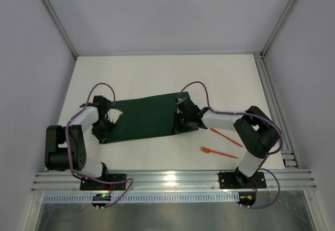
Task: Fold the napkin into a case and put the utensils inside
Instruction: Smooth out the rectangle-folded napkin at the center of the board.
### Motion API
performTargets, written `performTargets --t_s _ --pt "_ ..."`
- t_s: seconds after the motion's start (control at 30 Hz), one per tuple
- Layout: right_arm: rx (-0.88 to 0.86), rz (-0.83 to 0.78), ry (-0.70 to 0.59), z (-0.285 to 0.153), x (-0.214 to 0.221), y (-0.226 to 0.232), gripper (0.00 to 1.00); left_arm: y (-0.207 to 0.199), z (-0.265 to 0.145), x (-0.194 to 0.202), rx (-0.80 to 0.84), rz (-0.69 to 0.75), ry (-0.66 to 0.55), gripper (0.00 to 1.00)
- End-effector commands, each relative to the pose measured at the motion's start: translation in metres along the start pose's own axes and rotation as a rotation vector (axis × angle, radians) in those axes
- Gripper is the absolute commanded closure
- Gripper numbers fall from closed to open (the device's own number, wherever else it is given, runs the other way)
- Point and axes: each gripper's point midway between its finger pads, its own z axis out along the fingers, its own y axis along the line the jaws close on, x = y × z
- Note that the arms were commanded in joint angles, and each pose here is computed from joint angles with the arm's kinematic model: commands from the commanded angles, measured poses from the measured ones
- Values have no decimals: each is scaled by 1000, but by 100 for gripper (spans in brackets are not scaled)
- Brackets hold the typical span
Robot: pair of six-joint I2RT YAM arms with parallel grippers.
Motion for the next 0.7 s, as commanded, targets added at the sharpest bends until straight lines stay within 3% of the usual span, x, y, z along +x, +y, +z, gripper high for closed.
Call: performTargets --t_s 0.0,0.4,0.67 --pt "114 80 -26 -19 1 -46 96 4 17 3 -19 5 11 67" --pt "259 226 -117 -73 -3 -129 96 2 15 0 -2 12 -9 67" --pt "172 133 -197 -107 -35 -99 95 0 6 -9 13 9 -53 66"
